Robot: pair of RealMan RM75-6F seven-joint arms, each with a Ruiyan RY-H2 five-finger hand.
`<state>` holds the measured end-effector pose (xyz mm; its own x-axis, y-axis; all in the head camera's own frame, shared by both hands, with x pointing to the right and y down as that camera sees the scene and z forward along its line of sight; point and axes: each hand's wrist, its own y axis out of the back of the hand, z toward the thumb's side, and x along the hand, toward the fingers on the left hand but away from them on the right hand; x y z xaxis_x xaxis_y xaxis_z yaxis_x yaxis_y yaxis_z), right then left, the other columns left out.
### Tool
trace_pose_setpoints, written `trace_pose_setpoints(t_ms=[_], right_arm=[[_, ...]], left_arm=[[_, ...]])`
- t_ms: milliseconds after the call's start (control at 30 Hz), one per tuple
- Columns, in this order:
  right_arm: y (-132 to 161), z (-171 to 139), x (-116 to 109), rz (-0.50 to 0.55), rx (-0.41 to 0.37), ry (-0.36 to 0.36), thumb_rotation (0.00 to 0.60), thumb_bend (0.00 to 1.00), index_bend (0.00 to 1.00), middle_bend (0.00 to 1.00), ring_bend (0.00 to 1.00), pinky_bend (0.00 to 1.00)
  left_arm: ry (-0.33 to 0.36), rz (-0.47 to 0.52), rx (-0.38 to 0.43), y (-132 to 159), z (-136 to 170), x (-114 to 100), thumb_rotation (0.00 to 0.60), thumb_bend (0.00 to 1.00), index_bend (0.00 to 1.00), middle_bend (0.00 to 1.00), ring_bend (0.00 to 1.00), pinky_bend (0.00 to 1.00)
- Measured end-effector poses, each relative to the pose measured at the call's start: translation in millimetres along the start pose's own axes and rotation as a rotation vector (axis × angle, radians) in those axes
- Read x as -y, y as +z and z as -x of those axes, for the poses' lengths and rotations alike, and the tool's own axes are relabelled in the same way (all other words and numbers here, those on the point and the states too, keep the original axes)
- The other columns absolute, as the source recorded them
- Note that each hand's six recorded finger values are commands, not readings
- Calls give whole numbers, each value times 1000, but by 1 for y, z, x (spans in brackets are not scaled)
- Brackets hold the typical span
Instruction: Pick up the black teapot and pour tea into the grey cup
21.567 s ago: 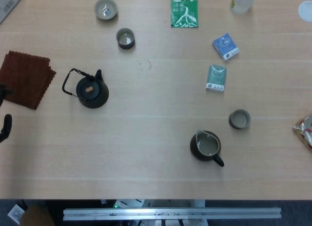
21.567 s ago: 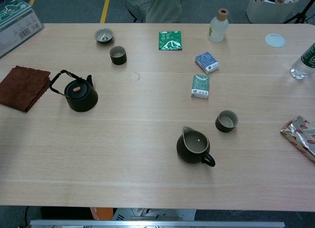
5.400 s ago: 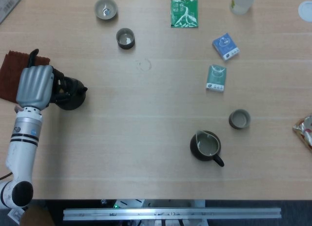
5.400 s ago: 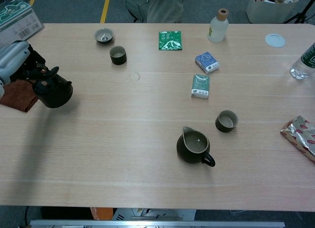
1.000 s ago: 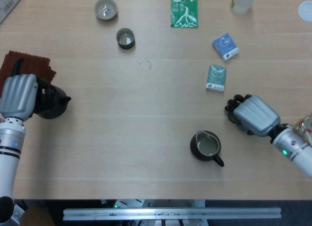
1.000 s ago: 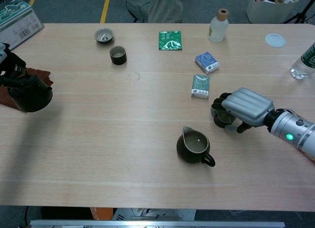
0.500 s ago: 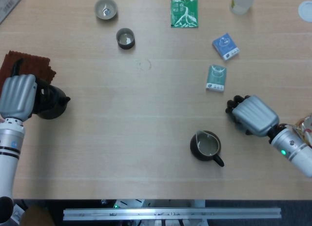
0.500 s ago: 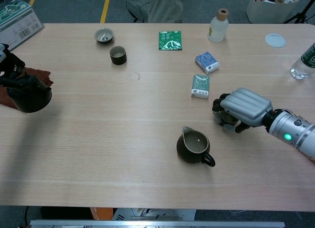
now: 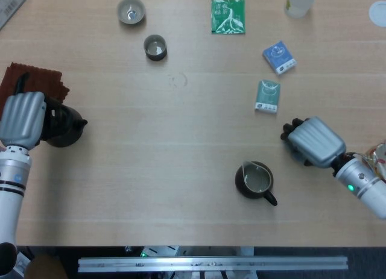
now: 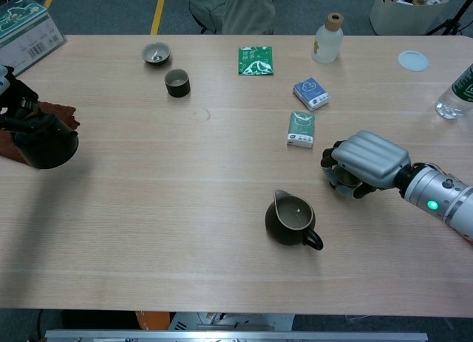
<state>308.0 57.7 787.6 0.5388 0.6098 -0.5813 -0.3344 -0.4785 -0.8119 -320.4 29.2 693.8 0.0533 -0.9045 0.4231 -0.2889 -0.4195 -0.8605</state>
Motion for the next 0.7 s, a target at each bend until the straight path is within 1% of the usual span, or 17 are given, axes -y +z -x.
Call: trace_pose_setpoints(t_ms=[300,567,700], right_arm=[[-2,3,-9,32,11,-32,600,315,596,461,428,657],[0,4,-11,51,6,-27,600,315,596,461,431,658],[3,6,-15,64,-1,-28,600,315,596,461,434,661]], left_arm=[[1,0,-3,-1,0,0,541,358,894,983,774,0],[-1,-1,-5,-1,0,0,542,358,894,983,774,0],[-2,-4,-4,-1,0,-1,541,358,894,983,774,0]])
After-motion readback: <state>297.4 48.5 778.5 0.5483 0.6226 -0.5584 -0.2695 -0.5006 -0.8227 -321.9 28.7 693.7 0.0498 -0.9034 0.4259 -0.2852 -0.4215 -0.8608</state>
